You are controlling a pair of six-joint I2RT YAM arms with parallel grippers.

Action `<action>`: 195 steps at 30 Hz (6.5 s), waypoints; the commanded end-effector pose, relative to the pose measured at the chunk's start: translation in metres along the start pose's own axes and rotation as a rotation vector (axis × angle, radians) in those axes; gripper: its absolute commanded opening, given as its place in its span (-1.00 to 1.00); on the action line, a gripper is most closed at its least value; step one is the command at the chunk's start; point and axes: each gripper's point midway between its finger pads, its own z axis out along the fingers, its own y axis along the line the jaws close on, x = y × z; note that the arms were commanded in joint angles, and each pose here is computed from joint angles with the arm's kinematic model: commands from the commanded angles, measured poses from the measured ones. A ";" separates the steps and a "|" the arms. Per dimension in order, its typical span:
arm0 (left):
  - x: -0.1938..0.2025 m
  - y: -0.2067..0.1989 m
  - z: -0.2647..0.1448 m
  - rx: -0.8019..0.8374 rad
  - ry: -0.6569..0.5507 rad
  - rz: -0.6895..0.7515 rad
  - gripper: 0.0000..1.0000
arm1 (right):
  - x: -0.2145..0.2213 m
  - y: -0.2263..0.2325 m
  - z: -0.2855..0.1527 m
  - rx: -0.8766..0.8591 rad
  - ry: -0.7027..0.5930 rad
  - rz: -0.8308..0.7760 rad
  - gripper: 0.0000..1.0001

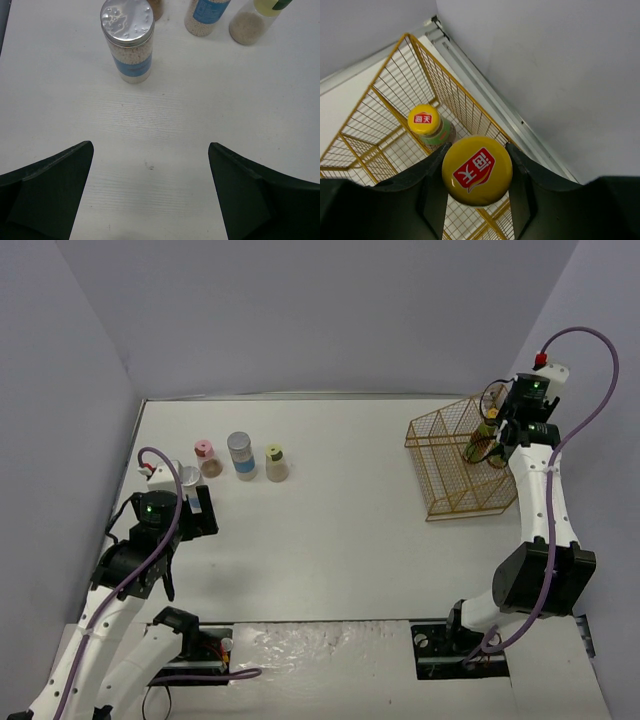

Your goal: Organize the condiment bottles

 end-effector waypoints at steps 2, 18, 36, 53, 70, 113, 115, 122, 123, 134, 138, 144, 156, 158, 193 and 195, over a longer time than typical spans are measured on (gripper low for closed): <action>-0.017 -0.003 0.001 0.009 -0.049 -0.006 0.94 | -0.036 0.006 -0.002 -0.033 -0.166 0.119 -1.00; -0.016 -0.002 0.002 0.006 -0.043 -0.006 0.94 | 0.024 0.013 0.029 -0.023 -0.054 0.114 -0.55; -0.013 -0.002 0.007 -0.002 -0.021 -0.001 0.94 | 0.042 0.022 0.024 -0.084 -0.013 0.136 0.28; -0.011 -0.003 0.011 -0.005 -0.003 0.000 0.94 | -0.033 0.061 -0.094 -0.407 -0.190 0.127 0.75; -0.025 0.011 -0.003 -0.046 -0.109 -0.038 0.94 | 0.097 0.305 -0.220 -1.166 -0.127 -0.354 1.00; -0.024 0.024 0.001 -0.120 -0.100 -0.060 0.94 | 0.202 0.567 -0.306 -1.615 -0.372 -0.430 -0.16; -0.024 0.024 0.001 -0.119 -0.101 -0.059 0.94 | 0.191 0.565 -0.311 -1.610 -0.397 -0.423 -0.43; -0.024 0.023 0.000 -0.110 -0.103 -0.061 0.94 | 0.132 0.538 -0.345 -1.608 -0.484 -0.367 -0.97; -0.024 0.023 0.000 -0.109 -0.104 -0.061 0.94 | 0.122 0.532 -0.350 -1.602 -0.496 -0.357 -0.99; -0.026 0.021 -0.004 -0.092 -0.115 -0.065 0.94 | 0.012 0.428 -0.366 -1.361 -0.577 -0.236 -1.00; -0.026 0.021 -0.003 -0.089 -0.115 -0.066 0.94 | -0.009 0.379 -0.328 -1.134 -0.586 -0.244 -1.00; -0.026 0.018 -0.004 -0.075 -0.113 -0.066 0.94 | -0.033 0.293 -0.235 -0.825 -0.550 -0.197 -1.00; -0.025 0.016 -0.004 -0.061 -0.113 -0.066 0.94 | -0.075 0.156 -0.114 -0.443 -0.534 -0.080 -1.00; -0.026 0.017 -0.005 -0.062 -0.115 -0.068 0.94 | -0.075 0.147 -0.102 -0.410 -0.529 -0.067 -1.00; -0.025 0.017 -0.004 -0.064 -0.114 -0.069 0.94 | 0.080 0.124 0.024 -0.263 -0.206 0.023 -0.43; -0.025 0.017 -0.004 -0.064 -0.111 -0.067 0.94 | 0.083 0.123 0.024 -0.264 -0.198 0.028 -0.24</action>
